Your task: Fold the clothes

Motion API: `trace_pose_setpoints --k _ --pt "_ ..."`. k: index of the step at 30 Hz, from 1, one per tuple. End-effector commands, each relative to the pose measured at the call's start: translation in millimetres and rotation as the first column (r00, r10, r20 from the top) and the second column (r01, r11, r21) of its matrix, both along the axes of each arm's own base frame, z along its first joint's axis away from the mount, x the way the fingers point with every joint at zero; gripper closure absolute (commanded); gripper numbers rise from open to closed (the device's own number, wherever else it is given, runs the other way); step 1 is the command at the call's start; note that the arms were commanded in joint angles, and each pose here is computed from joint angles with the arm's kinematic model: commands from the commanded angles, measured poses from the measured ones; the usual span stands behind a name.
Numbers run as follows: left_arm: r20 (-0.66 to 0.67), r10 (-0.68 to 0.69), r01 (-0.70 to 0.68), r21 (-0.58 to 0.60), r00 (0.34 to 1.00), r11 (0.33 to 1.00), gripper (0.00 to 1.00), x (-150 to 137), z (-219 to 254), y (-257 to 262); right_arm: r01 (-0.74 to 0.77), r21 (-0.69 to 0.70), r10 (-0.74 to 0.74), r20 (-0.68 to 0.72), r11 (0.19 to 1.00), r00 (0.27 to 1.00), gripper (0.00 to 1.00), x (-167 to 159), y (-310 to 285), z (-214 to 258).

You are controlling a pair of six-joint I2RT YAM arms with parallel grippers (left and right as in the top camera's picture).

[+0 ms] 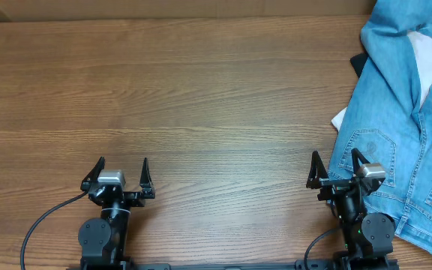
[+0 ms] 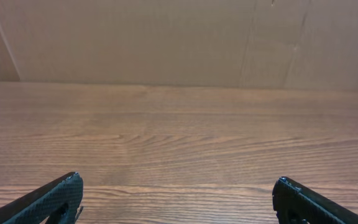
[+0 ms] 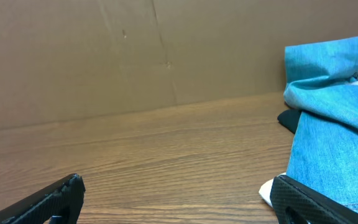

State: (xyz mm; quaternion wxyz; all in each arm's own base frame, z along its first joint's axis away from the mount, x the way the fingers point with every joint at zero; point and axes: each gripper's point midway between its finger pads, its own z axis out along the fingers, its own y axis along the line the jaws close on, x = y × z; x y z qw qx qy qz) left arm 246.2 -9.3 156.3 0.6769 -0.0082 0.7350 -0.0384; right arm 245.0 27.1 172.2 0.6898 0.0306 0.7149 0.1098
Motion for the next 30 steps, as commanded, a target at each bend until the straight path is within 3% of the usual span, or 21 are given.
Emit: trace_pose_setpoints --k 1,16,22,26,30 --pt "-0.002 0.007 -0.007 -0.079 1.000 0.997 0.00 0 0 0 -0.003 -0.001 0.003 -0.001 1.000 1.000 0.00 0 0 -3" --pt "-0.049 0.009 -0.015 -0.111 0.999 0.994 0.00 2 52 0 0.043 -0.011 -0.044 -0.065 0.999 0.997 0.00 5 -7 53" --pt "-0.218 0.010 -0.033 -0.103 0.976 0.994 0.00 18 56 -1 0.075 -0.057 -0.089 -0.303 0.996 0.949 0.00 18 -13 47" --pt "-0.432 -0.020 -0.027 -0.103 0.901 0.994 0.00 24 34 -7 0.085 -0.054 -0.101 -0.526 0.995 0.844 0.00 25 -13 15" --pt "-0.564 -0.067 -0.004 -0.124 0.823 0.992 0.00 28 20 -15 0.062 -0.066 -0.090 -0.661 0.996 0.745 0.00 31 -8 -19"
